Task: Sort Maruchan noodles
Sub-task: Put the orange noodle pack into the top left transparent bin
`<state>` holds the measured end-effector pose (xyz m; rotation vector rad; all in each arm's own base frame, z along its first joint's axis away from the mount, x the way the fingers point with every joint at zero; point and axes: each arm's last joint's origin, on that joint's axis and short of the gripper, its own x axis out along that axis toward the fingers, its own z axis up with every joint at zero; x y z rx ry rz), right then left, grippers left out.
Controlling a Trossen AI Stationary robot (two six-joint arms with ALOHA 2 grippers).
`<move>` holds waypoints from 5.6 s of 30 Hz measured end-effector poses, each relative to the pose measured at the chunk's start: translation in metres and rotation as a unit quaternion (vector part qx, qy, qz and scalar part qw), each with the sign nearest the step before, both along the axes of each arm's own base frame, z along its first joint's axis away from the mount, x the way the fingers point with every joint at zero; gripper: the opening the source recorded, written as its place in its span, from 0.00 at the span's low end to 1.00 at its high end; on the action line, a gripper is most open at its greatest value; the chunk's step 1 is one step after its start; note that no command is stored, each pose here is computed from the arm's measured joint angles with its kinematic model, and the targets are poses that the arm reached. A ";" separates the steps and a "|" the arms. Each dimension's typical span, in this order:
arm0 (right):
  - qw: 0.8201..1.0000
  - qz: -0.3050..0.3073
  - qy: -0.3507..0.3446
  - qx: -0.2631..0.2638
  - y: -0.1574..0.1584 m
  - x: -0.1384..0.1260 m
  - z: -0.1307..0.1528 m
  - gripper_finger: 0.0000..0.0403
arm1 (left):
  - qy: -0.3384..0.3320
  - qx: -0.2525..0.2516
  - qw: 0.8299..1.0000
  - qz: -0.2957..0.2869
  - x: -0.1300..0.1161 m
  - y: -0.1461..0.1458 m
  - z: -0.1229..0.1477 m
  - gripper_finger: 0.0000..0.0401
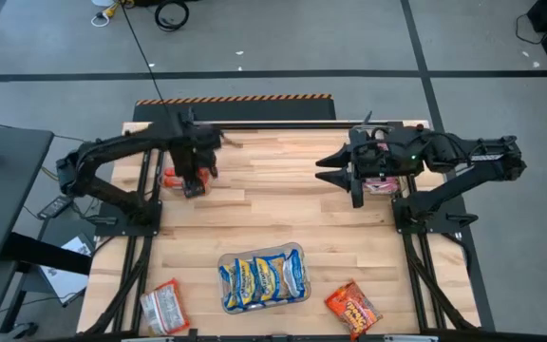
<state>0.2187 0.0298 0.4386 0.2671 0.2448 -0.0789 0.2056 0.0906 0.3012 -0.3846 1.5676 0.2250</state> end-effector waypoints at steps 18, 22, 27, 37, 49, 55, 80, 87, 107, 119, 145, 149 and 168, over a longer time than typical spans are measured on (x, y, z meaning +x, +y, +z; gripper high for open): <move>0.995 0.103 0.017 -0.009 0.056 -0.007 -0.006 0.40 | -0.007 -0.083 0.988 0.130 -0.017 -0.262 -0.001 0.51; 0.990 0.129 0.044 -0.022 0.082 0.003 -0.020 0.40 | -0.005 -0.097 0.984 0.149 -0.025 -0.311 -0.020 0.51; 0.985 0.150 0.089 -0.004 0.114 0.017 -0.042 0.40 | 0.080 -0.115 0.983 0.122 -0.020 -0.352 -0.061 0.51; 0.986 0.124 0.109 -0.023 0.131 0.025 -0.057 0.40 | 0.182 -0.069 0.917 0.347 0.013 -0.365 -0.100 0.48; 0.988 0.105 0.097 -0.063 0.113 0.028 -0.052 0.40 | 0.176 -0.007 0.888 0.425 0.009 -0.372 -0.122 0.43; 0.988 0.098 0.100 -0.062 0.107 0.032 -0.052 0.40 | 0.149 0.035 0.882 0.445 0.005 -0.368 -0.125 0.43; 0.985 0.104 0.122 -0.068 0.105 0.030 -0.056 0.40 | 0.192 0.086 0.861 0.464 0.011 -0.367 -0.155 0.34; 0.983 0.112 0.122 -0.079 0.106 0.030 -0.056 0.40 | 0.177 0.100 0.871 0.447 0.010 -0.363 -0.148 0.03; 0.980 0.138 0.122 -0.080 0.115 0.018 -0.055 0.40 | -0.180 0.020 0.982 0.048 -0.042 -0.253 0.062 0.01; 0.986 0.067 0.109 -0.106 0.097 0.028 -0.052 0.41 | -0.198 0.212 0.947 -0.136 -0.044 -0.127 0.094 0.01; 0.995 -0.050 0.026 -0.080 0.037 0.059 -0.035 0.40 | -0.073 0.222 0.934 -0.270 -0.062 0.059 -0.011 0.01; 0.993 -0.065 0.029 -0.093 0.026 0.061 -0.035 0.40 | -0.083 0.193 0.941 -0.267 -0.070 0.063 -0.030 0.01; 0.987 -0.036 -0.005 -0.159 -0.088 0.066 -0.025 0.40 | -0.094 0.143 0.983 -0.060 -0.046 0.116 -0.063 0.01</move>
